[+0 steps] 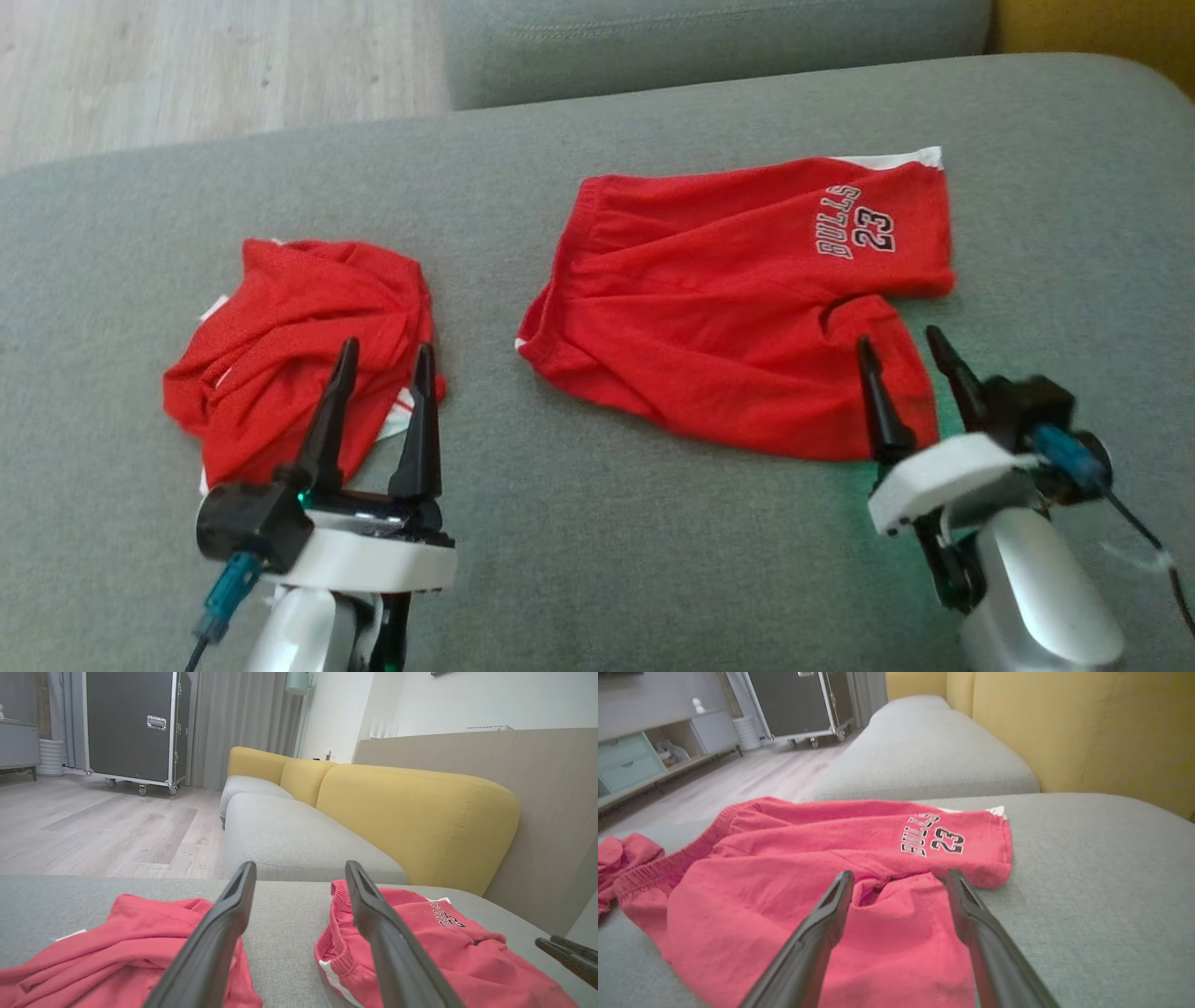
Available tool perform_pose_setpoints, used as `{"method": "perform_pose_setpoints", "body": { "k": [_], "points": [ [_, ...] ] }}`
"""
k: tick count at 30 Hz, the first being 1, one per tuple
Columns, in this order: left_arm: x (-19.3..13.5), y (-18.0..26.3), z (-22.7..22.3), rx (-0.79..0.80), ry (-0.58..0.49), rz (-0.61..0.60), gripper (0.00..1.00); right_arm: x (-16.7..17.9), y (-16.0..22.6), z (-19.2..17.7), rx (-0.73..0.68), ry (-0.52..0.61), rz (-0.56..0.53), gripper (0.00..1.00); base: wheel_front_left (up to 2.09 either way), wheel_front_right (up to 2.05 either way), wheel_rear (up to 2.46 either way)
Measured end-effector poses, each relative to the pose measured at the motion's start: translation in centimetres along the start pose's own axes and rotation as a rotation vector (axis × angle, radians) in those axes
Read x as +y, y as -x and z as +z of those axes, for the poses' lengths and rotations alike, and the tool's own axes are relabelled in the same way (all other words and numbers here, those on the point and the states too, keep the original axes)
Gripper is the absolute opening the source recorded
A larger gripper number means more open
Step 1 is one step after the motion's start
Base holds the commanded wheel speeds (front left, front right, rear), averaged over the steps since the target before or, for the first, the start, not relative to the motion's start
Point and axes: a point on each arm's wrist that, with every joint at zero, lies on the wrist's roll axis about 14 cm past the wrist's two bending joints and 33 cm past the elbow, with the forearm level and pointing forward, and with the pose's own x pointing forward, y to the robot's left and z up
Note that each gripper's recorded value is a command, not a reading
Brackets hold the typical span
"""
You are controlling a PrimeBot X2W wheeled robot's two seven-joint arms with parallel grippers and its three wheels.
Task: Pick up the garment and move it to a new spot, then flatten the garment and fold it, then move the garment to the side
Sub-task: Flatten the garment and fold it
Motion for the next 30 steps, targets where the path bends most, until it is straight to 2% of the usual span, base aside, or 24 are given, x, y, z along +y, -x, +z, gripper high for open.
{"method": "perform_pose_setpoints", "body": {
  "k": [10,16,18,30],
  "points": [
    [1.7,0.4,-0.8,0.028,-0.003,0.046,1.0,3.8,-3.8,-3.0,0.244,0.109,0.136,1.0,0.0,0.0,0.0],
    [3.1,1.0,-0.9,0.033,0.003,0.093,1.0,4.0,-4.9,-5.7,0.386,0.147,0.16,1.0,0.0,0.0,0.0],
    [3.5,1.3,-1.0,0.037,0.002,0.105,1.0,3.9,-5.6,-5.7,0.396,0.146,0.163,0.0,0.0,0.0,0.0],
    [4.1,1.0,-1.8,0.059,0.005,0.117,1.0,2.7,-10.3,-1.8,0.294,0.186,0.151,0.0,0.0,0.0,0.0]
  ]
}}
